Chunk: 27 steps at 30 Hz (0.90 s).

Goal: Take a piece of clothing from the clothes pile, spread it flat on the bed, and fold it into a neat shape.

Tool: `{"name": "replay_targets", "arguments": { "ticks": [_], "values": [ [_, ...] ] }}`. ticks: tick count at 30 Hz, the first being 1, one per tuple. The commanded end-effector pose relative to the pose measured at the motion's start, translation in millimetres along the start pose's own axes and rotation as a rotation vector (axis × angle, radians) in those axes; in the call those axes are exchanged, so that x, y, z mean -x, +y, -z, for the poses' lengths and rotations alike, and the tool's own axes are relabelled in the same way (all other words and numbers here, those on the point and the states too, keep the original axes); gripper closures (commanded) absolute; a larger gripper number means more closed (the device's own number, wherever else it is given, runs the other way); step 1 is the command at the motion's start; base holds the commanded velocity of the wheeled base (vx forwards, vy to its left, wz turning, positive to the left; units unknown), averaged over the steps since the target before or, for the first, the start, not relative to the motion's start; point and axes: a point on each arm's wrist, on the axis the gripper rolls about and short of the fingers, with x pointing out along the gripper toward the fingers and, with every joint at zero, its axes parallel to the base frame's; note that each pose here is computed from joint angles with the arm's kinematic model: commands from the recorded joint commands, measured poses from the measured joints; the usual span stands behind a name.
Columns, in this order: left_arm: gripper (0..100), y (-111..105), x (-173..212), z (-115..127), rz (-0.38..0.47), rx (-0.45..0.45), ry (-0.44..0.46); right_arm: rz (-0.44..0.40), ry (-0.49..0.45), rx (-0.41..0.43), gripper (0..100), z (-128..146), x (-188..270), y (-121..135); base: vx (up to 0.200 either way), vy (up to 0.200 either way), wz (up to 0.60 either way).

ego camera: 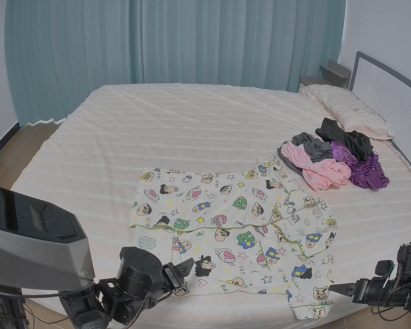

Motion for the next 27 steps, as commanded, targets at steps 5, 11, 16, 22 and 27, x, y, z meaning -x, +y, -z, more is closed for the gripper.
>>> {"name": "replay_targets", "arguments": {
  "ticks": [5,11,16,22,27],
  "values": [
    [0,6.9,-13.9,-1.5,0.003,0.060,0.042,0.001,0.027,-0.002,0,5.6,0.3,-0.2,0.000,0.000,0.00],
    [0,8.6,-22.5,-4.0,0.011,0.071,0.053,0.001,0.028,-0.004,0,5.9,0.5,-0.2,0.000,0.000,0.00],
    [0,10.0,-23.8,-1.9,0.015,0.071,0.076,0.001,0.027,-0.002,0,5.5,0.4,-0.1,0.000,0.000,0.00],
    [0,11.3,-24.8,-1.7,0.011,0.071,0.079,0.000,0.026,-0.001,0,5.5,0.5,0.2,0.000,0.000,0.00],
    [0,11.9,-24.4,-1.3,0.024,0.073,0.104,0.000,0.027,-0.001,0,5.9,0.6,0.0,0.000,0.000,0.00]
  ]
}}
